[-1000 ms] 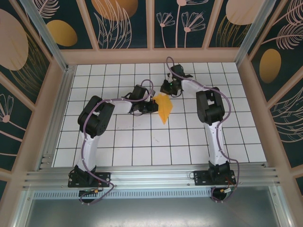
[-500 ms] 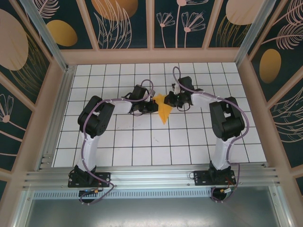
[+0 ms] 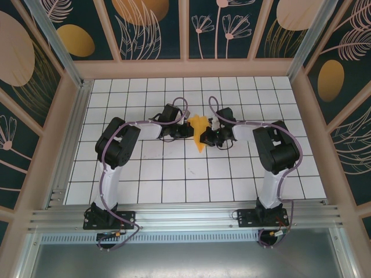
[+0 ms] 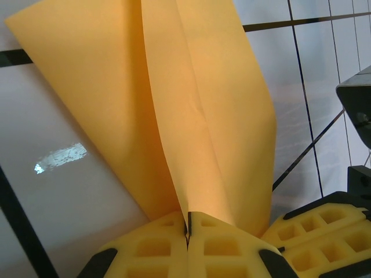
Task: Fold a paper plane with a square sheet of paper (pick it up from the middle)
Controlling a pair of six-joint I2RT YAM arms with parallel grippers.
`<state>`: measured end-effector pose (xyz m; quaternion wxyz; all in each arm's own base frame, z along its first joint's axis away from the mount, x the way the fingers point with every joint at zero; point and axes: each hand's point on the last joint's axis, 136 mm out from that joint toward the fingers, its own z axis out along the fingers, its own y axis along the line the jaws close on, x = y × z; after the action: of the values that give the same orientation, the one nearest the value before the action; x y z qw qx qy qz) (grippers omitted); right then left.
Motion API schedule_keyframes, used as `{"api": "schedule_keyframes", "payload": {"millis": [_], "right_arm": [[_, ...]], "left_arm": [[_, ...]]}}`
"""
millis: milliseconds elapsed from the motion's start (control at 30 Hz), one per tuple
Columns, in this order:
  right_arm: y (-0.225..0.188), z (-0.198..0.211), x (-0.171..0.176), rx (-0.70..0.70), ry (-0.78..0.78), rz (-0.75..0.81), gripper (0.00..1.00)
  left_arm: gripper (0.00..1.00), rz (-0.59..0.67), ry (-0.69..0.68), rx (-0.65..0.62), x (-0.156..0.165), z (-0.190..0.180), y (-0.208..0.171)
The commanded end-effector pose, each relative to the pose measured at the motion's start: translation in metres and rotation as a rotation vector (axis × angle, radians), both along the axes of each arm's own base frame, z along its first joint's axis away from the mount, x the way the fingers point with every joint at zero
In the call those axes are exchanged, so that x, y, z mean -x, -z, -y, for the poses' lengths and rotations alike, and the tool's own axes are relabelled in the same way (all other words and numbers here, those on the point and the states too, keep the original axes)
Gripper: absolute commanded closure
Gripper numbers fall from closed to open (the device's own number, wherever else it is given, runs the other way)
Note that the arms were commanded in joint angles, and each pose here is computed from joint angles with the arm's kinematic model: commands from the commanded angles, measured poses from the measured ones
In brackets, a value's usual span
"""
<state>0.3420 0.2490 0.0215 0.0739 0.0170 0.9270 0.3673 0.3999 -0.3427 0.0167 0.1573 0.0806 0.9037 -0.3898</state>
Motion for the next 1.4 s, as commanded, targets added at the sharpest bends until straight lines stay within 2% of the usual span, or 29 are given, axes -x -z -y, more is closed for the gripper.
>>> {"api": "schedule_keyframes", "payload": {"millis": [0,67,167,400,833,1067,1367], "right_arm": [[0.018,0.014,0.011,0.083,0.014,-0.037,0.93],[0.023,0.019,0.016,0.103,0.014,-0.047,0.93],[0.008,0.016,0.014,0.098,0.005,0.002,0.93],[-0.036,-0.005,0.005,-0.013,-0.029,0.090,0.91],[-0.008,-0.014,0.021,-0.068,-0.047,0.007,0.91],[0.017,-0.005,0.034,-0.013,-0.039,-0.049,0.90],[-0.023,-0.015,0.031,-0.071,-0.077,0.034,0.90]], "left_arm": [[1.00,-0.087,-0.084,-0.182,0.006,-0.036,0.050],[1.00,-0.085,-0.084,-0.182,0.006,-0.036,0.050],[1.00,-0.081,-0.083,-0.182,0.005,-0.036,0.049],[1.00,-0.080,-0.080,-0.176,0.005,-0.035,0.046],[1.00,-0.062,-0.067,-0.183,0.003,-0.035,0.041],[1.00,-0.063,-0.070,-0.188,0.003,-0.036,0.043],[1.00,-0.060,-0.071,-0.200,0.003,-0.038,0.044]]}}
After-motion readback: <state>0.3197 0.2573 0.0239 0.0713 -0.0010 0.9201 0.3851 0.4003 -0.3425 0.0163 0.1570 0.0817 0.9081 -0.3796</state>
